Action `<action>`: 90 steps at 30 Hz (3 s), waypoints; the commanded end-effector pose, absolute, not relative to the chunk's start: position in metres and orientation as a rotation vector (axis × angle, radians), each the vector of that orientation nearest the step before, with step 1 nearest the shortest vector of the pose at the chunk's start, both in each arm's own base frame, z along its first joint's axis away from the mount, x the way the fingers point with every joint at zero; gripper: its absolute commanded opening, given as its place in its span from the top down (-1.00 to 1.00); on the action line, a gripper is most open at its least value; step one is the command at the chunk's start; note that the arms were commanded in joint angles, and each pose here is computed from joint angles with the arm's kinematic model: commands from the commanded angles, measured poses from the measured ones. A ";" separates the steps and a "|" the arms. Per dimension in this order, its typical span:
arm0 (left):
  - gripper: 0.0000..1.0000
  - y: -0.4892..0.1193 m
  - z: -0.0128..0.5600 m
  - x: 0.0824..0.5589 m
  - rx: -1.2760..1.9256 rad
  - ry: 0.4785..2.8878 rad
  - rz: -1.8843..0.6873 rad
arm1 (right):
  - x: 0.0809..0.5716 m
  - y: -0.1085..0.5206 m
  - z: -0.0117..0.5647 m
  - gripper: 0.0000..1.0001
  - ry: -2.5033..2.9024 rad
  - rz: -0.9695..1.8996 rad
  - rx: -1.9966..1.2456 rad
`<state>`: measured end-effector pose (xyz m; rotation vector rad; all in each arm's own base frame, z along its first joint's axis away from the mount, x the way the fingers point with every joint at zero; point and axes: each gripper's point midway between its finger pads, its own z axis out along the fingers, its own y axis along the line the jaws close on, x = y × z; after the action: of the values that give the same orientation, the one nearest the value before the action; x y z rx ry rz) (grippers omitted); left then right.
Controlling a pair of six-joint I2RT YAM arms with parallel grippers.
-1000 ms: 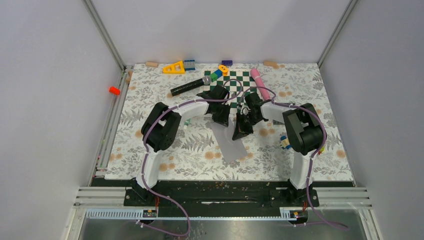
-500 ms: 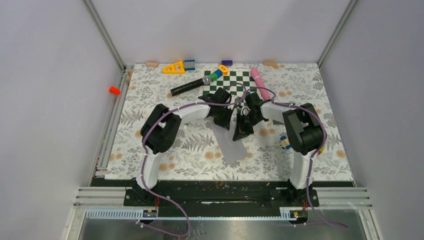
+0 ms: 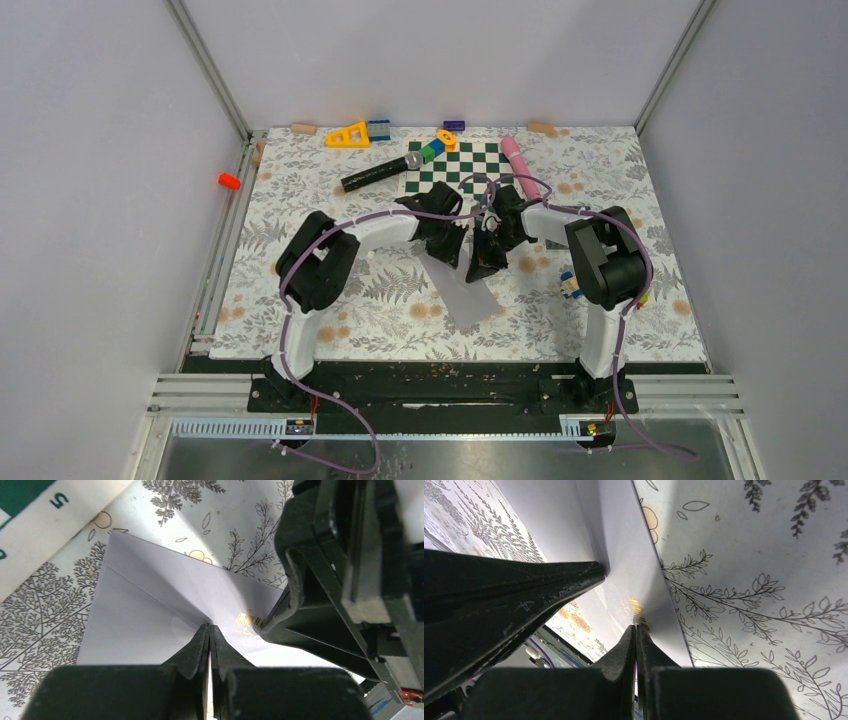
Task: Place the letter into the envelope and seal it
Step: Seal the envelope flap on the envelope.
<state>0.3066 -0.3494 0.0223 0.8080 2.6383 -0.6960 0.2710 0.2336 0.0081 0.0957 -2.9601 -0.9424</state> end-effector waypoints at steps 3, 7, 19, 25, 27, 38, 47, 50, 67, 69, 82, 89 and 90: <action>1.00 -0.356 0.032 0.282 0.911 2.628 -0.772 | 0.268 0.214 -0.016 1.00 -3.000 -0.749 0.097; 1.00 -0.357 0.030 0.277 0.938 2.627 -0.769 | 0.268 0.215 -0.015 1.00 -3.000 -0.751 0.100; 1.00 -0.349 0.022 0.258 1.042 2.647 -0.780 | 0.269 0.216 -0.016 1.00 -2.997 -0.753 0.094; 1.00 -0.346 0.021 0.250 1.097 2.635 -0.775 | 0.269 0.216 -0.017 1.00 -2.995 -0.752 0.090; 1.00 -0.347 0.020 0.248 1.102 2.639 -0.779 | 0.270 0.216 -0.016 1.00 -2.996 -0.752 0.091; 1.00 -0.343 0.013 0.253 1.103 2.642 -0.706 | 0.269 0.216 -0.016 1.00 -2.994 -0.750 0.089; 1.00 -0.329 0.004 0.283 0.972 2.690 -0.659 | 0.268 0.215 -0.016 1.00 -2.994 -0.751 0.092; 1.00 -0.330 0.004 0.290 0.949 2.690 -0.657 | 0.268 0.216 -0.016 1.00 -2.996 -0.752 0.094; 1.00 -0.354 0.021 0.309 0.871 2.634 -0.800 | 0.268 0.216 -0.016 1.00 -2.992 -0.756 0.097; 1.00 -0.354 0.019 0.313 0.847 2.647 -0.793 | 0.268 0.217 -0.016 1.00 -2.994 -0.757 0.101; 1.00 -0.361 0.038 0.325 0.742 2.604 -0.961 | 0.268 0.217 -0.017 1.00 -2.993 -0.748 0.107; 1.00 -0.370 0.061 0.316 0.770 2.518 -1.143 | 0.269 0.217 -0.016 1.00 -2.998 -0.749 0.108; 1.00 -0.372 0.061 0.315 0.770 2.521 -1.157 | 0.269 0.218 -0.016 1.00 -3.000 -0.751 0.110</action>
<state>0.3166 -0.3534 0.0252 0.7285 2.6466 -1.0001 0.2708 0.2340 0.0081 0.0920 -2.9524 -0.9345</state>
